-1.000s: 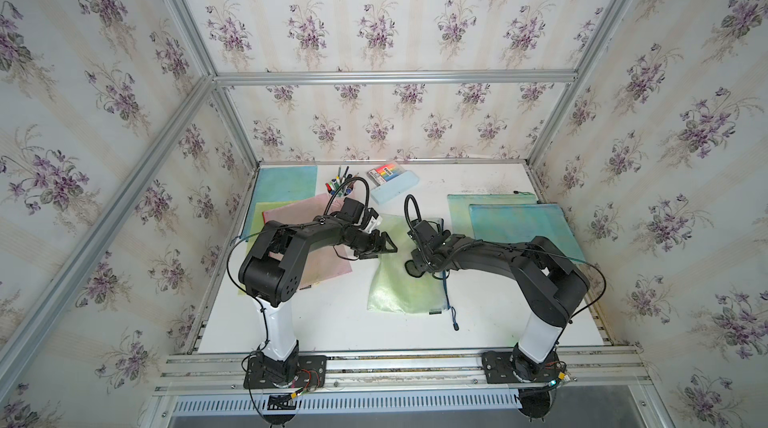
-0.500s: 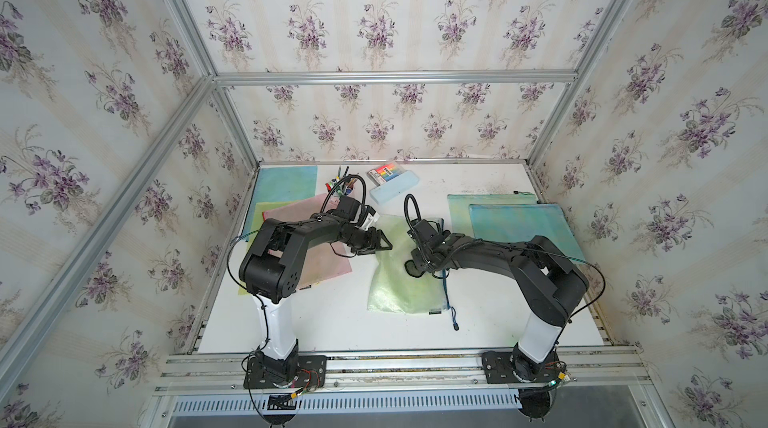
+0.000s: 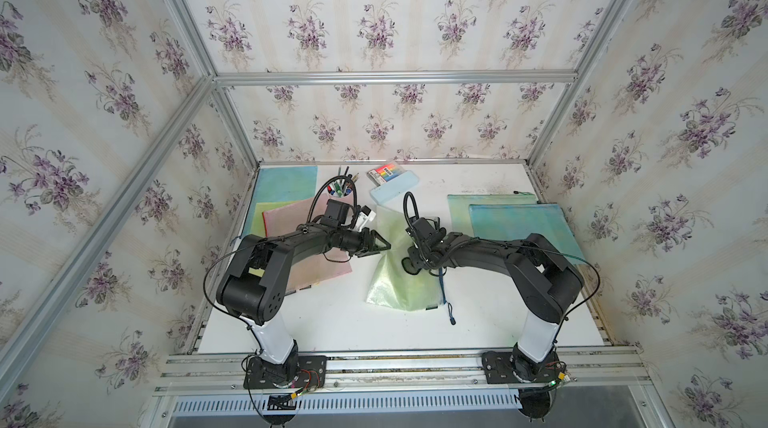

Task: Wipe the document bag
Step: Wipe the dirt from the document bag, then move the document bag.

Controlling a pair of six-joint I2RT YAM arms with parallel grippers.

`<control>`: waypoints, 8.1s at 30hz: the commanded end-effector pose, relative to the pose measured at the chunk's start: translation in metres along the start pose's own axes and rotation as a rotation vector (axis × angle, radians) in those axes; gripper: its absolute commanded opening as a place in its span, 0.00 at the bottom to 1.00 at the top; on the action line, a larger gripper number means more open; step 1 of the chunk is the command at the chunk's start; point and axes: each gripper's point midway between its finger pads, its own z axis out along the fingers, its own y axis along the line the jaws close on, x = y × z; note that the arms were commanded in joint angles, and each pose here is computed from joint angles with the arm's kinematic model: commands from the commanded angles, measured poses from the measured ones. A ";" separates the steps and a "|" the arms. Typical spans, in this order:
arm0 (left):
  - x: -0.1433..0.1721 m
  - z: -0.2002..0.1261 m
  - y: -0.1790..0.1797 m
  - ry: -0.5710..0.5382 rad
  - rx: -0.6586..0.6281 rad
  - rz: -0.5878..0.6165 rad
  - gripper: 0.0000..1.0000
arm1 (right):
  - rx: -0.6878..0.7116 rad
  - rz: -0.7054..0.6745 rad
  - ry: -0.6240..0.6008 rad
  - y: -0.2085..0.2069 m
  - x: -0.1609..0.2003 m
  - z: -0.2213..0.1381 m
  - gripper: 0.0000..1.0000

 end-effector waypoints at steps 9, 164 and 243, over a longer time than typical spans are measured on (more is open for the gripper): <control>-0.016 0.005 0.004 0.033 -0.023 0.053 0.45 | -0.098 -0.019 0.250 0.012 0.066 0.007 0.49; 0.025 0.011 0.062 0.109 -0.257 -0.204 0.00 | -0.030 0.181 -0.111 0.056 -0.136 -0.019 0.15; 0.028 -0.236 0.083 -0.094 -0.757 -0.373 0.00 | 0.142 0.273 -0.134 -0.050 -0.066 -0.080 0.16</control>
